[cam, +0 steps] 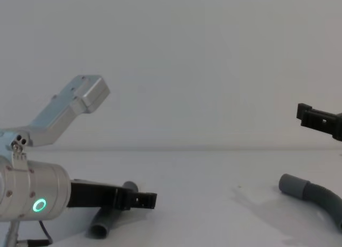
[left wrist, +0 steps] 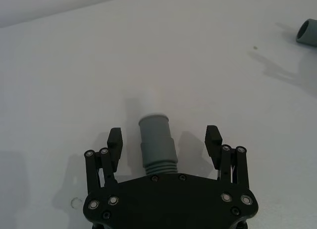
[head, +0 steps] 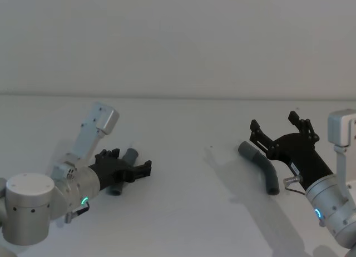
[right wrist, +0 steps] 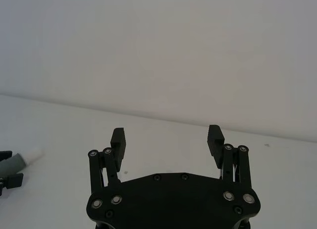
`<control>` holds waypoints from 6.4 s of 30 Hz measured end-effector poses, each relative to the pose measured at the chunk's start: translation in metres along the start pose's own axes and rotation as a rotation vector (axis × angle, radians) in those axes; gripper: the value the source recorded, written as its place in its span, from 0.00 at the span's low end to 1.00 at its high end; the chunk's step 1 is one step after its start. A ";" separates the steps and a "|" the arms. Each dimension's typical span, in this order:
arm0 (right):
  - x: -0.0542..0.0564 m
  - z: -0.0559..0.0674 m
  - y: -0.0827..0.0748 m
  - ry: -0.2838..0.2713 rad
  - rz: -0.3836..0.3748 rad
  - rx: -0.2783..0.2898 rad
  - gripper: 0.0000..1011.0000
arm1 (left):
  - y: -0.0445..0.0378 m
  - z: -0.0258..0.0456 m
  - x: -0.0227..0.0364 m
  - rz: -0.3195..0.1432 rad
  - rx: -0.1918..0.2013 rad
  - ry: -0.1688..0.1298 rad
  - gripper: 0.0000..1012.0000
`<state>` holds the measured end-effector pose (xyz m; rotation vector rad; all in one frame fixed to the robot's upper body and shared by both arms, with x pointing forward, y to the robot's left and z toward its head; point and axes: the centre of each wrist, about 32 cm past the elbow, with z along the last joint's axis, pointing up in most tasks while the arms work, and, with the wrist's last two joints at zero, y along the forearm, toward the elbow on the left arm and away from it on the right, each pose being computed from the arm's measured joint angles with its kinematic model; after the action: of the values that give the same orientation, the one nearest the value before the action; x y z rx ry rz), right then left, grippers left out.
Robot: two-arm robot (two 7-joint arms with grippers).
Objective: Use both hands to pick up one end of the pipe from the table, align the ends, and insert them.
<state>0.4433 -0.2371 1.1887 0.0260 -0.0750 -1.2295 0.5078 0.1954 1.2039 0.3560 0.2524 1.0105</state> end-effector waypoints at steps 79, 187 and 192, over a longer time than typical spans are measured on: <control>0.028 0.031 0.020 0.001 0.030 -0.425 0.99 | -0.0013 0.0007 -0.0036 -0.018 0.018 -0.001 0.35; 0.033 -0.004 0.027 0.018 0.042 -0.525 0.16 | -0.0013 0.0007 -0.0036 -0.018 0.018 -0.001 0.35; 0.040 -0.008 0.026 0.010 0.069 -0.506 0.16 | -0.0013 0.0007 -0.0036 -0.018 0.018 -0.001 0.35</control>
<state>0.4817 -0.2659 1.1845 -0.4077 0.2430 -1.1499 0.5072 0.1916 1.2041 0.3705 0.2634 0.9911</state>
